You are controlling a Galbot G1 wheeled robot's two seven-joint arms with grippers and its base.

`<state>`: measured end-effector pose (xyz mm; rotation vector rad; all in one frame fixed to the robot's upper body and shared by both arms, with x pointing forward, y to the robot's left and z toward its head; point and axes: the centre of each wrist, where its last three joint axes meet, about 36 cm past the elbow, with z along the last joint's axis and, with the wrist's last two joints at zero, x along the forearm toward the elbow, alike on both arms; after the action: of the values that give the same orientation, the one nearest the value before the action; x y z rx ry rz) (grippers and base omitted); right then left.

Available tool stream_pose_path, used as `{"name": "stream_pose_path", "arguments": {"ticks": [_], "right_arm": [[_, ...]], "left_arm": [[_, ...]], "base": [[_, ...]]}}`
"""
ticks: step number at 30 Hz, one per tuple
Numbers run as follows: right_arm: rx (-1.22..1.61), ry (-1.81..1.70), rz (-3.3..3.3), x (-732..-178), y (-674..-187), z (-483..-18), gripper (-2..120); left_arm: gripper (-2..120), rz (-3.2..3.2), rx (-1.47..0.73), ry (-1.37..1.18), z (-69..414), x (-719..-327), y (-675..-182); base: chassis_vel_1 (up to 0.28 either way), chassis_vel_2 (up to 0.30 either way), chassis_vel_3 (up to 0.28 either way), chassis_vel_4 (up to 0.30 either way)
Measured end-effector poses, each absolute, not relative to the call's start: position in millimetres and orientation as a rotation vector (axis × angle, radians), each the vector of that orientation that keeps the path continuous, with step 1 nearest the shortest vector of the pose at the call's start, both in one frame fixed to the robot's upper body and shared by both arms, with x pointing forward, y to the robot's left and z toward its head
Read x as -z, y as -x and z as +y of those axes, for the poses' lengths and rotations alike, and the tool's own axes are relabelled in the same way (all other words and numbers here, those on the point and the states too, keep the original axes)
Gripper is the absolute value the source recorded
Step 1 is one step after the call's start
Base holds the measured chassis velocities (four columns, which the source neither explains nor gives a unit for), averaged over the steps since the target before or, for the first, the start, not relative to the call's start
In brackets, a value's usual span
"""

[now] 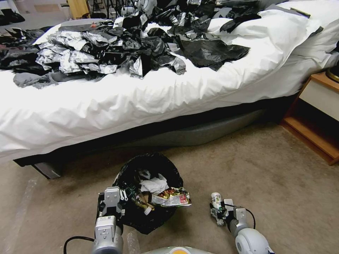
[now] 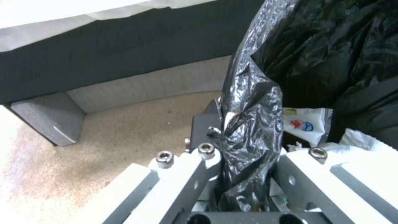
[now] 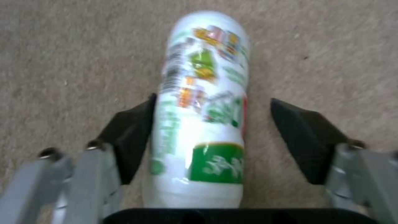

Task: Pick up the trash bin, then pick up the garbage from the floor and place it into the trash bin.

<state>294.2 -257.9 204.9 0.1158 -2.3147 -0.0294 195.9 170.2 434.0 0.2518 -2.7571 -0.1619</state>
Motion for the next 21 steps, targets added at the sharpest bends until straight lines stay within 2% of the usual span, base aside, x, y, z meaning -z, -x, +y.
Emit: {"name": "stream_pose_path", "arguments": {"ticks": [1,6,12,17,21], "right_arm": [[0.029,-0.116,-2.315,-204.9,-294.2,-257.9,67],[0.018,-0.101,-2.324,-205.9,-293.9,-258.2,45],[0.016,-0.093,-2.330,-206.4,-294.5,-256.8,36],[0.012,-0.092,-2.341,-208.4,-296.7,-257.7,21],[0.012,-0.089,-2.355,-210.3,-298.2,-258.4,15]], "left_arm": [[3,-2.757,0.162,-0.252,170.2,-434.0,-195.9],[3,-2.759,0.162,-0.250,170.2,-434.7,-195.8],[3,-2.759,0.162,-0.248,170.7,-434.7,-195.8],[3,-2.759,0.162,-0.248,170.6,-434.7,-195.8],[3,-2.760,0.161,-0.248,170.6,-434.8,-195.9]], "base": [[0.000,0.000,0.000,0.000],[0.000,0.000,0.000,0.000],[0.000,0.000,0.000,0.000],[0.000,0.000,0.000,0.000],[0.000,0.000,0.000,0.000]]}}
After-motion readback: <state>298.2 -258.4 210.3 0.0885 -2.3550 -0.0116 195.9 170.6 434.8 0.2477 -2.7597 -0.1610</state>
